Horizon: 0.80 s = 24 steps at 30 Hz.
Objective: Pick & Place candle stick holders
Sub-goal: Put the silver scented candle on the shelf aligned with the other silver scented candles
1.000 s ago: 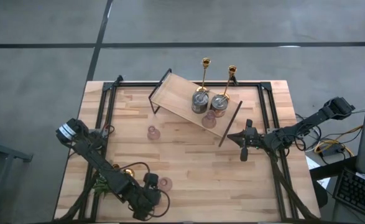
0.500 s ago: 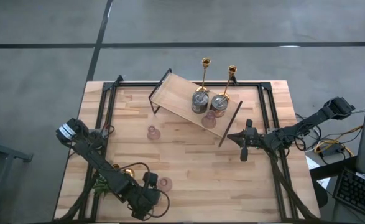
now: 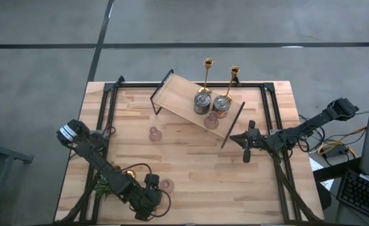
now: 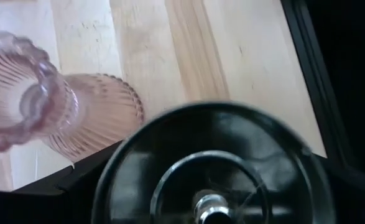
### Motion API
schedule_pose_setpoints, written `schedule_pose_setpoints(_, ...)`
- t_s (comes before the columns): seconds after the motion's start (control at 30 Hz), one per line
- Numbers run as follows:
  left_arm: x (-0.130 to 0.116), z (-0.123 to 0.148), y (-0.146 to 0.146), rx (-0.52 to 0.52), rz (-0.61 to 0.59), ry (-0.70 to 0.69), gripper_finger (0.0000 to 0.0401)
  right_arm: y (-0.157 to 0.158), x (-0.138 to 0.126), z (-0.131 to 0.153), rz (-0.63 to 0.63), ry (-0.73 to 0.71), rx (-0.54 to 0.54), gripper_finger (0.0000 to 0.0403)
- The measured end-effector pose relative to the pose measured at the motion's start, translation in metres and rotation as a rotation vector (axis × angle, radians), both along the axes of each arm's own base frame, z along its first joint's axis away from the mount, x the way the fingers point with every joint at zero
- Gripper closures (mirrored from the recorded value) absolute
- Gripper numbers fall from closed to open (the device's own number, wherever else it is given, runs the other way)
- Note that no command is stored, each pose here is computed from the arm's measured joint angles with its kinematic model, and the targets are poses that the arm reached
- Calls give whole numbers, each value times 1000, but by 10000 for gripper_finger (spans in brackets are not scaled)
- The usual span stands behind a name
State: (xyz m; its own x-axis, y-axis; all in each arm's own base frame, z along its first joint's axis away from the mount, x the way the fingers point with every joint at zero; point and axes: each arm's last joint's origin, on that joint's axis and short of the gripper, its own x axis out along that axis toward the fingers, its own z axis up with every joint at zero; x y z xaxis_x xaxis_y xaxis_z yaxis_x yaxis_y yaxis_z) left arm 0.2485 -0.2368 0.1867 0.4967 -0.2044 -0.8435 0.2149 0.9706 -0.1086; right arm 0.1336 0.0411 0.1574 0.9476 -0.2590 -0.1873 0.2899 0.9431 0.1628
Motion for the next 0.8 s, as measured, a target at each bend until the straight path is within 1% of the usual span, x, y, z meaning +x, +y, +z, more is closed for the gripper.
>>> schedule_pose_setpoints(0.2, 2, 3, -1, -6, 13, -15, 54, 0, 0, 0, 0, 0, 0, 394)
schedule_pose_setpoints(0.43, -1, 2, 0, 19, 1, 6, 54, 0, 0, 0, 0, 0, 0, 394)
schedule_pose_setpoints(0.57, -1, 2, 0, 20, 2, 9, 47, 0, 0, 0, 0, 0, 0, 394)
schedule_pose_setpoints(0.8, -1, 7, 4, 42, 23, 25, 57, 0, 0, 0, 0, 0, 0, 394)
